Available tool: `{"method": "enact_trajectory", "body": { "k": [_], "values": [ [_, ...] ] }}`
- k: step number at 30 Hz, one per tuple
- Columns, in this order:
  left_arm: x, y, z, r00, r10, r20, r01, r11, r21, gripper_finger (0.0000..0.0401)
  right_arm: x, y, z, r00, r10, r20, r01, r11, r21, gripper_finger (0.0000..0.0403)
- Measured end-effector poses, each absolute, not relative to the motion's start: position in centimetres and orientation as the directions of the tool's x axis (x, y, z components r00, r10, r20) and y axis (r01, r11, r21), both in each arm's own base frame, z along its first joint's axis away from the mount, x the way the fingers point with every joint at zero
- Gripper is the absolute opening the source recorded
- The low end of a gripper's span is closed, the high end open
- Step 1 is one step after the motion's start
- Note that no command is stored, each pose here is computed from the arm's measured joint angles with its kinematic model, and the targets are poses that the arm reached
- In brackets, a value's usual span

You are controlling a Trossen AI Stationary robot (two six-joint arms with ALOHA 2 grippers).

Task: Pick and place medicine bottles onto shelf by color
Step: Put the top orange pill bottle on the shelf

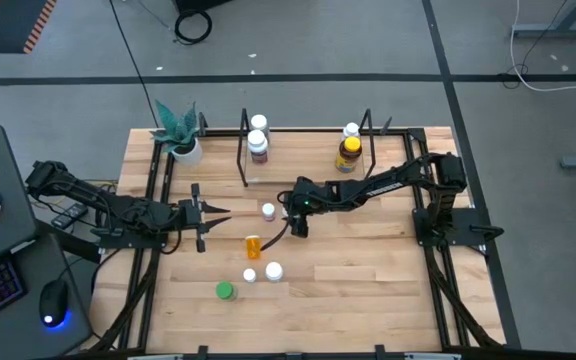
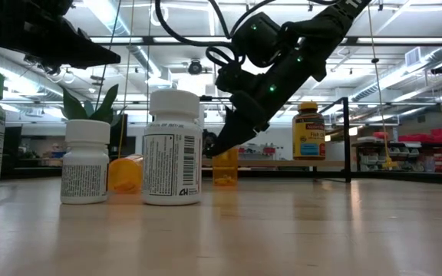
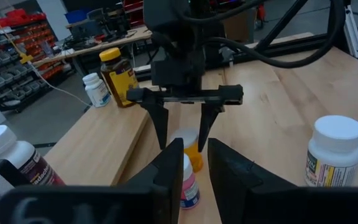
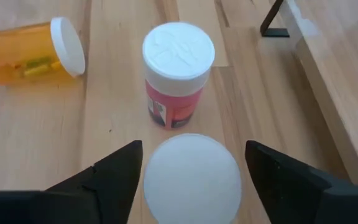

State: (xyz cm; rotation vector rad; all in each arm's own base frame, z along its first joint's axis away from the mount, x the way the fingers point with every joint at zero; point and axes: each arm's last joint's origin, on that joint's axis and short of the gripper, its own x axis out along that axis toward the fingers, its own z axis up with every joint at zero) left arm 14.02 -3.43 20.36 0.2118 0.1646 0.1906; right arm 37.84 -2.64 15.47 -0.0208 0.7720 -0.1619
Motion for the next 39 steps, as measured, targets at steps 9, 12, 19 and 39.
{"method": "enact_trajectory", "body": {
  "k": [9,12,19,39],
  "values": [
    [14.0,-3.4,20.4,0.969,0.204,-0.142,-0.17,0.96,0.222,0.0082,37.6,-2.7,15.3,0.683,-0.153,-0.715,0.136,0.987,-0.081,0.0226],
    [14.0,-3.4,20.4,0.969,0.204,-0.142,-0.17,0.96,0.223,0.0078,37.5,-3.0,15.4,0.677,-0.148,-0.721,0.137,0.988,-0.074,0.022],
    [14.0,-3.4,20.3,0.968,0.205,-0.145,-0.169,0.959,0.227,0.008,37.5,-4.2,17.7,0.625,-0.113,-0.773,0.14,0.99,-0.032,0.0228],
    [14.0,-3.4,20.3,0.968,0.205,-0.146,-0.169,0.959,0.228,0.0074,38.5,-13.0,26.4,0.682,-0.171,-0.711,0.167,0.983,-0.077,0.0226]
  ]
}}
